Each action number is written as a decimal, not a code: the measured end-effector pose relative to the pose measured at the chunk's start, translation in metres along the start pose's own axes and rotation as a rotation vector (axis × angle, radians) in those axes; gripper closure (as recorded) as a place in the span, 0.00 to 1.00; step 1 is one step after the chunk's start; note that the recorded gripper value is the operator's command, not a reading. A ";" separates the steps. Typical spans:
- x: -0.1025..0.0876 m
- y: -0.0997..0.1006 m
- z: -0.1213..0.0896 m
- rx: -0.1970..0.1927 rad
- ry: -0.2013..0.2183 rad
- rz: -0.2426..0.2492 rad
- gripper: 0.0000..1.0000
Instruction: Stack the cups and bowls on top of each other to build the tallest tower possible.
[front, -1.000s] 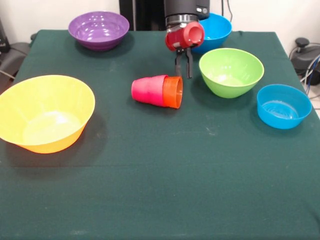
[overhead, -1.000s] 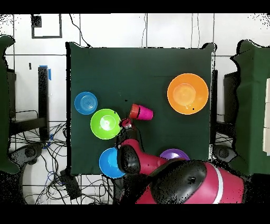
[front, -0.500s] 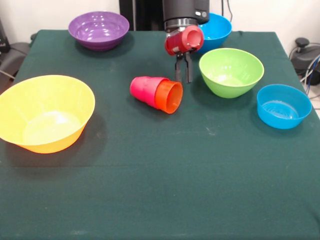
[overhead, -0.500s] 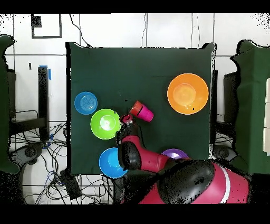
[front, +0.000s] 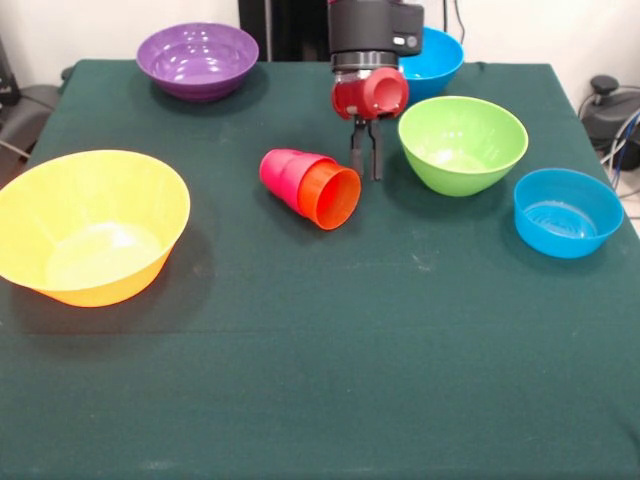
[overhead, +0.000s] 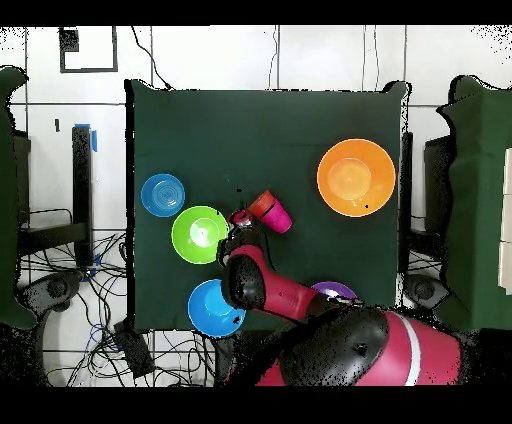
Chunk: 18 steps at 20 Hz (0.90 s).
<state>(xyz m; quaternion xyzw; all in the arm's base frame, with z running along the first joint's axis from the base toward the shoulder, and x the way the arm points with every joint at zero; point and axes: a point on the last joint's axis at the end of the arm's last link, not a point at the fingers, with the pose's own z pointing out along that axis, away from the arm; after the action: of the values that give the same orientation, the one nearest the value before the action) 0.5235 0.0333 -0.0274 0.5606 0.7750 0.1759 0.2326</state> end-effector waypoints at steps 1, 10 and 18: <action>0.000 0.002 0.000 0.013 0.006 0.001 0.00; 0.009 0.022 -0.017 0.254 0.107 0.013 0.00; 0.022 0.029 -0.022 0.421 0.115 -0.026 0.00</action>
<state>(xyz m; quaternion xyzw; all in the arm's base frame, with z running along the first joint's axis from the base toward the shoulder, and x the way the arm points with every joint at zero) 0.5284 0.0625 0.0028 0.5761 0.8137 0.0387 0.0679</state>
